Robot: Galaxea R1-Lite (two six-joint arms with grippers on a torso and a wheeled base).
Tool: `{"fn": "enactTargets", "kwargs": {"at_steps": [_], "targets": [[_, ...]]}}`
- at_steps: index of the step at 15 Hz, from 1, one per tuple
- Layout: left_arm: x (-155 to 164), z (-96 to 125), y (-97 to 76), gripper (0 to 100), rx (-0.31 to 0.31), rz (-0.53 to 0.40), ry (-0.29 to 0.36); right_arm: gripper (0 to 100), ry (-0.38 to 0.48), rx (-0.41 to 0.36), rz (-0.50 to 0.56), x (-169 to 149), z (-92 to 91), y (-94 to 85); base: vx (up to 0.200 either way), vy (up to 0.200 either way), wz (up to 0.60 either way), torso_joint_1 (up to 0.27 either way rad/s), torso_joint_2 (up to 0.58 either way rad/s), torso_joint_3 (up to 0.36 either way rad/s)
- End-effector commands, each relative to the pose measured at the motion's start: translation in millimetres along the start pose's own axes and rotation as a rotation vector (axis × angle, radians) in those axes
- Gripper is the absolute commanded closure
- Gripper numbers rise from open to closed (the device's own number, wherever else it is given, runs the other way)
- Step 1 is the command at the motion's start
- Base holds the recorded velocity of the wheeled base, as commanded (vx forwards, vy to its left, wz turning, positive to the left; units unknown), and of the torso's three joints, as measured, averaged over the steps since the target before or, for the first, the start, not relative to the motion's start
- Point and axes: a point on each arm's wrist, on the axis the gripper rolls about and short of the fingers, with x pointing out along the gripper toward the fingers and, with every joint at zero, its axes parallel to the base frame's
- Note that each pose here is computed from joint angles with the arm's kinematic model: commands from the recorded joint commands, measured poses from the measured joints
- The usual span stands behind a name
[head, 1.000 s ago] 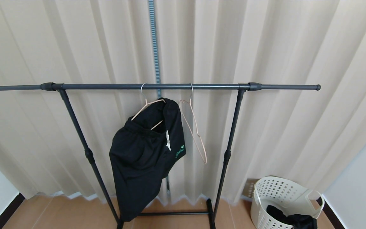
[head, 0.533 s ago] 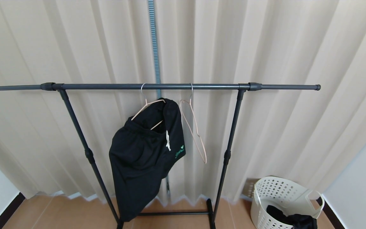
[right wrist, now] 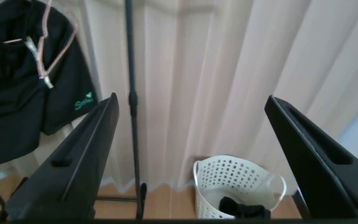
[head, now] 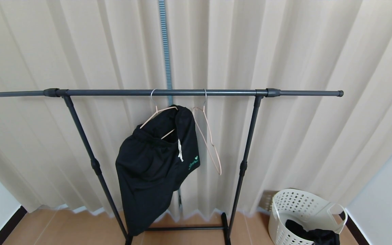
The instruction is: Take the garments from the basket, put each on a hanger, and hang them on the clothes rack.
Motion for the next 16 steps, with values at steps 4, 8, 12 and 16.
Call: {"fn": "enactTargets", "kwargs": {"at_steps": [4, 8, 12, 16], "targets": [[-0.1, 0.3, -0.1, 0, -0.003, -0.002, -0.001, 0, 0.007, 0.0, 0.012, 0.3, -0.3, 0.2, 0.0, 0.0, 0.0, 0.0, 0.0, 0.0], [-0.2, 0.2, -0.1, 0, -0.005, -0.002, -0.002, 0, 0.007, 0.002, 0.012, 0.3, -0.3, 0.2, 0.0, 0.0, 0.0, 0.0, 0.0, 0.0], [-0.2, 0.2, -0.1, 0, -0.003, -0.002, -0.002, 0, 0.007, 0.002, 0.012, 0.3, -0.3, 0.2, 0.0, 0.0, 0.0, -0.019, 0.04, 0.023], [-0.1, 0.3, -0.1, 0, -0.003, -0.002, -0.001, 0, 0.007, 0.002, 0.012, 0.3, -0.3, 0.2, 0.0, 0.0, 0.0, -0.141, 0.33, 0.171]]}}
